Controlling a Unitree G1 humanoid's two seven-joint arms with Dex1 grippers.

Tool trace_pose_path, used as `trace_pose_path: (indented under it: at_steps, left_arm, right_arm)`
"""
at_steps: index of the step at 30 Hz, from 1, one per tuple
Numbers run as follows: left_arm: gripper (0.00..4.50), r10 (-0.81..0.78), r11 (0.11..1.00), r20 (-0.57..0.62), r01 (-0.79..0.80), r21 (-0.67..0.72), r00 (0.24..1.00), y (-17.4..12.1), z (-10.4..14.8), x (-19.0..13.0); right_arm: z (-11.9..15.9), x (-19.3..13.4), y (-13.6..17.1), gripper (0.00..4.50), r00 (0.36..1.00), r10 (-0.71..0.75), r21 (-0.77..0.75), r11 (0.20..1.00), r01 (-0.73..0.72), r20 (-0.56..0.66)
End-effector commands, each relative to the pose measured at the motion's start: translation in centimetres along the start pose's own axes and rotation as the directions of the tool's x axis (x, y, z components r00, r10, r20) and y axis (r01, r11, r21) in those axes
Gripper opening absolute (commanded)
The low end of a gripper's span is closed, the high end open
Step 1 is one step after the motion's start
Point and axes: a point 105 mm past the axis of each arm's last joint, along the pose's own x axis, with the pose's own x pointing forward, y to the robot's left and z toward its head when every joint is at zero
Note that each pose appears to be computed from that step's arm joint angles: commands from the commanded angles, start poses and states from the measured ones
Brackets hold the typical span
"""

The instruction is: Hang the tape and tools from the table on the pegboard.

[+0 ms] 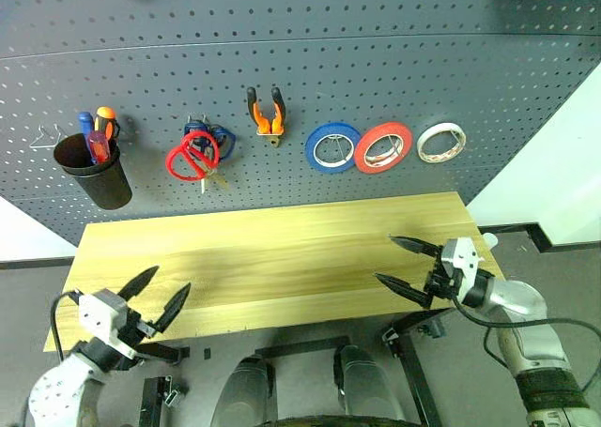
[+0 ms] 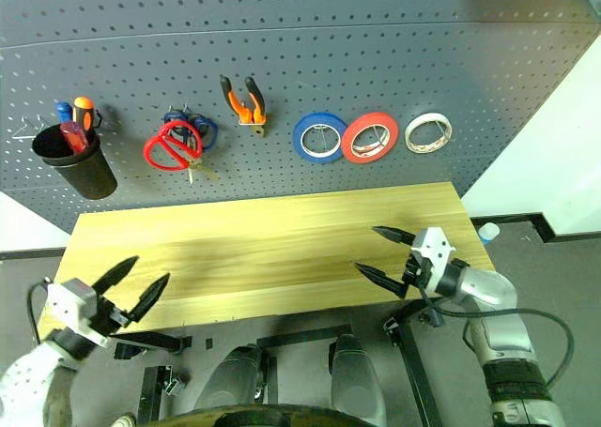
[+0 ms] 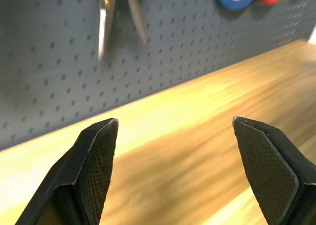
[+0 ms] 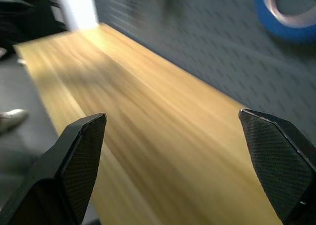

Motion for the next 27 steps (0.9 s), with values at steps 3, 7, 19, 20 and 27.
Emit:
trace_pose_path:
  at_steps: [3, 7, 19, 20, 27]
  left_arm:
    - [3.86, 0.038, 0.998, -0.04, -0.037, 0.042, 0.998, -1.1, -2.5, -1.7]
    - [3.86, 0.049, 0.998, -0.046, -0.047, 0.037, 0.998, -1.3, -3.3, -1.8]
    - [3.86, 0.029, 0.999, -0.032, -0.029, -0.016, 0.999, -2.3, -3.8, -0.8]
    - [3.86, 0.023, 1.0, -0.03, -0.023, -0.013, 0.999, -2.4, -3.7, -0.6]
    - [3.86, 0.007, 1.0, -0.009, -0.008, -0.01, 1.0, -2.5, -3.4, 0.6]
  right_arm:
    - [-1.3, -1.5, -0.8, 4.5, 0.997, -0.068, -0.031, 0.997, 0.067, -0.032]
    - [-1.8, -1.2, -1.0, 4.5, 0.997, -0.069, -0.044, 0.997, 0.067, -0.039]
    - [-2.3, -0.3, -1.3, 4.5, 0.994, -0.101, -0.077, 0.992, 0.097, -0.049]
    - [-2.3, -0.3, -1.3, 4.5, 0.994, -0.103, -0.078, 0.992, 0.1, -0.047]
    - [-2.2, -0.2, -1.4, 4.5, 0.992, -0.12, -0.081, 0.99, 0.117, -0.04]
